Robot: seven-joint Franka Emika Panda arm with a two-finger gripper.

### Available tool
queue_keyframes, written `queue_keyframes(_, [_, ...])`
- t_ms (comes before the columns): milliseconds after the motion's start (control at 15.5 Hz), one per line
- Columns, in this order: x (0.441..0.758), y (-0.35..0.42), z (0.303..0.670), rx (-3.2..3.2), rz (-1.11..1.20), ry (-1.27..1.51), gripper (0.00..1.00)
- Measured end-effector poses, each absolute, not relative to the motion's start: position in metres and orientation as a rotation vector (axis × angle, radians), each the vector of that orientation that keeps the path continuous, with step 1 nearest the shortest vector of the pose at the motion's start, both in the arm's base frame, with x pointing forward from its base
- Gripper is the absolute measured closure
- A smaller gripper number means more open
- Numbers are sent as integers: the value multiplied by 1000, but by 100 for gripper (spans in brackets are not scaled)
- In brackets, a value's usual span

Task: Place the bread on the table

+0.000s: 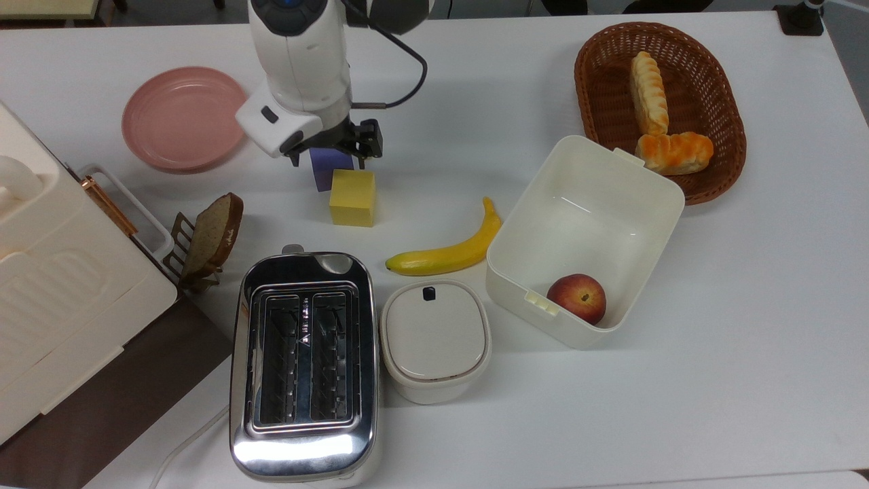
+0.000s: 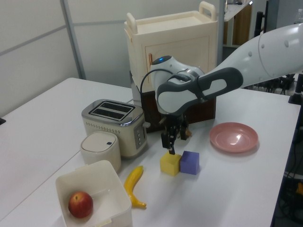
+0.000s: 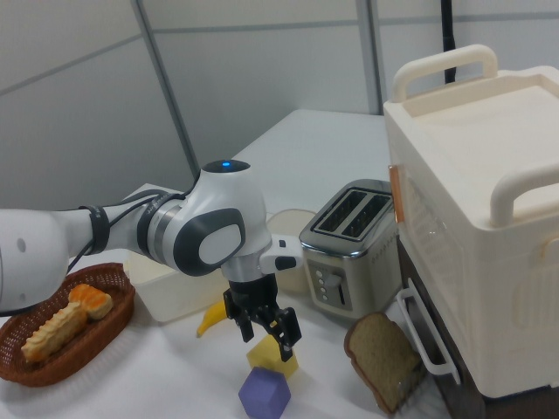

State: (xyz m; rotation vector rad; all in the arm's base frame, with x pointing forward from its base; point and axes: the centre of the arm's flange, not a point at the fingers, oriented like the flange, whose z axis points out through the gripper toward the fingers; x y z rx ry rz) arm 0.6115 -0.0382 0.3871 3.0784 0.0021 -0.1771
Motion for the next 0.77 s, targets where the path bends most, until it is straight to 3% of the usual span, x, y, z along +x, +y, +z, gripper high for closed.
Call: queue_keyframes(773, [626,10,342,3058,-150,-87,0])
